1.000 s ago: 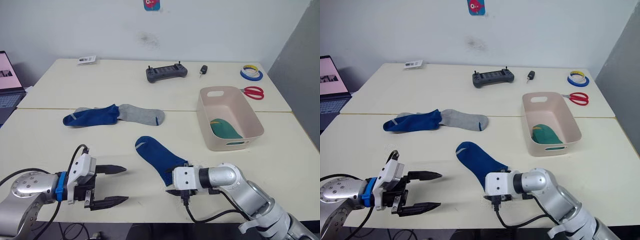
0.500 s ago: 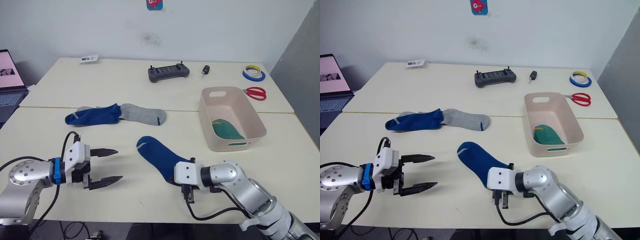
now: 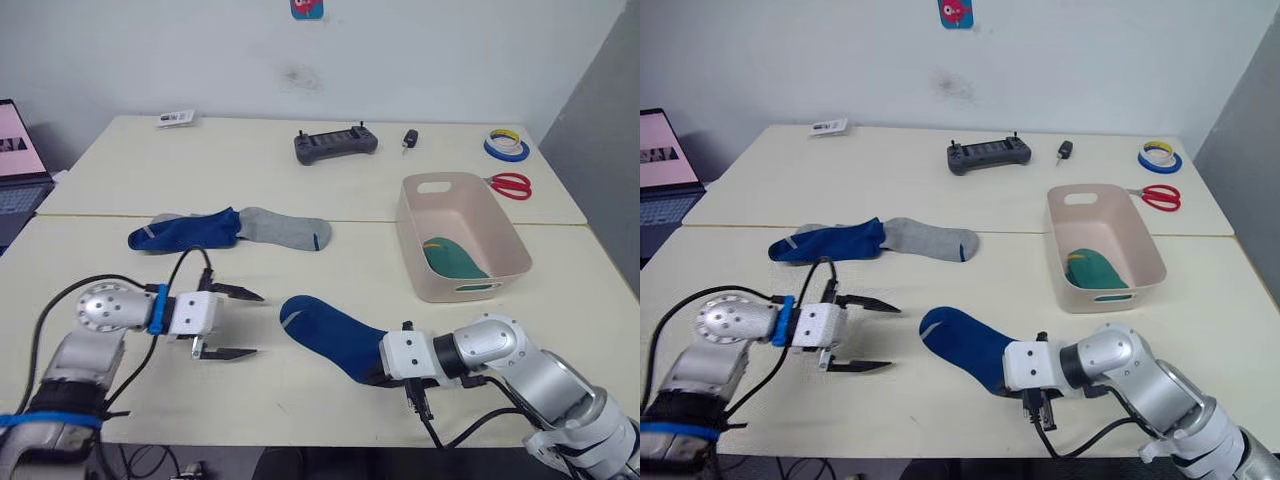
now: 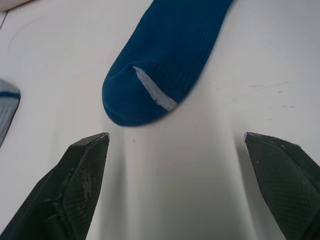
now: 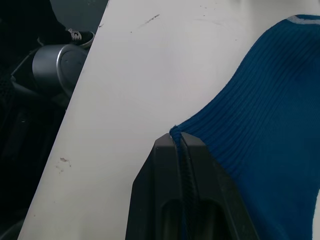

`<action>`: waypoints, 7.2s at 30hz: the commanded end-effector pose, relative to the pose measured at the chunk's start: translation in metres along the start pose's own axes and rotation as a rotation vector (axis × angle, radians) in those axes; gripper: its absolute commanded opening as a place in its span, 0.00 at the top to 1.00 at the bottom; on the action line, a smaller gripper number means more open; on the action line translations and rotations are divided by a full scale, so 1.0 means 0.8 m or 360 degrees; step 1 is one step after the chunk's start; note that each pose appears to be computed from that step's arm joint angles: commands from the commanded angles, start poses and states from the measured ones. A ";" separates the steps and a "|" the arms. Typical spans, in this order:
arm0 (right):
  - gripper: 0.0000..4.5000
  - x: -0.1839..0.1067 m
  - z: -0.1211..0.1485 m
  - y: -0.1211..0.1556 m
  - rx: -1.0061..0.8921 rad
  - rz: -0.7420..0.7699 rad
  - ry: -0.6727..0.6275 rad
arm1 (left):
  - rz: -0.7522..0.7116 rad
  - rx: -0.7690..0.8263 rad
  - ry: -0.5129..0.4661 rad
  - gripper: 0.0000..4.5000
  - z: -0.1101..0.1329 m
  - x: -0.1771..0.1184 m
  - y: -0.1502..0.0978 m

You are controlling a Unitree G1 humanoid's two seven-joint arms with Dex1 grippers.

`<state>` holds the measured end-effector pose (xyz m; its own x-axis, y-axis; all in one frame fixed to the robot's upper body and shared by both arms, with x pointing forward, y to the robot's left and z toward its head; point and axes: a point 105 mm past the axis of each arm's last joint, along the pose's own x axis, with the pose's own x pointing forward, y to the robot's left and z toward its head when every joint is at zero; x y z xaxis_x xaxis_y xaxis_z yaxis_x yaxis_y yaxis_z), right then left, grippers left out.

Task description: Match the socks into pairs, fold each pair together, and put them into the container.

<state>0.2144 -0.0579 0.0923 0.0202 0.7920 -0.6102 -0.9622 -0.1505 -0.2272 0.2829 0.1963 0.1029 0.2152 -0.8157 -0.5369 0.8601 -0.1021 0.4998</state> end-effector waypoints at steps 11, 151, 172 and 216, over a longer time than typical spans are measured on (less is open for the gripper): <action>1.00 -0.014 0.019 -0.009 -0.0036 -0.0063 -0.0060 | -0.0067 0.0409 -0.0022 0.46 0.000 0.059 0.018; 0.00 -0.122 0.086 -0.098 0.0161 -0.0984 -0.0406 | 0.2561 -0.2142 -0.0372 0.00 -0.152 -0.191 0.095; 0.00 -0.112 0.070 -0.086 0.0233 -0.0962 -0.0397 | 0.2217 -0.1841 -0.0594 1.00 -0.087 -0.154 0.096; 0.00 -0.108 0.068 -0.085 0.0233 -0.0909 -0.0387 | 0.2844 -0.2047 -0.0237 0.68 -0.155 -0.176 0.139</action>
<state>0.2674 -0.0841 0.1934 0.4927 0.8326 -0.2531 -0.8563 0.4121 -0.3113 0.4053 0.3632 0.1336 0.9274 0.3466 -0.1409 -0.3741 0.8493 -0.3725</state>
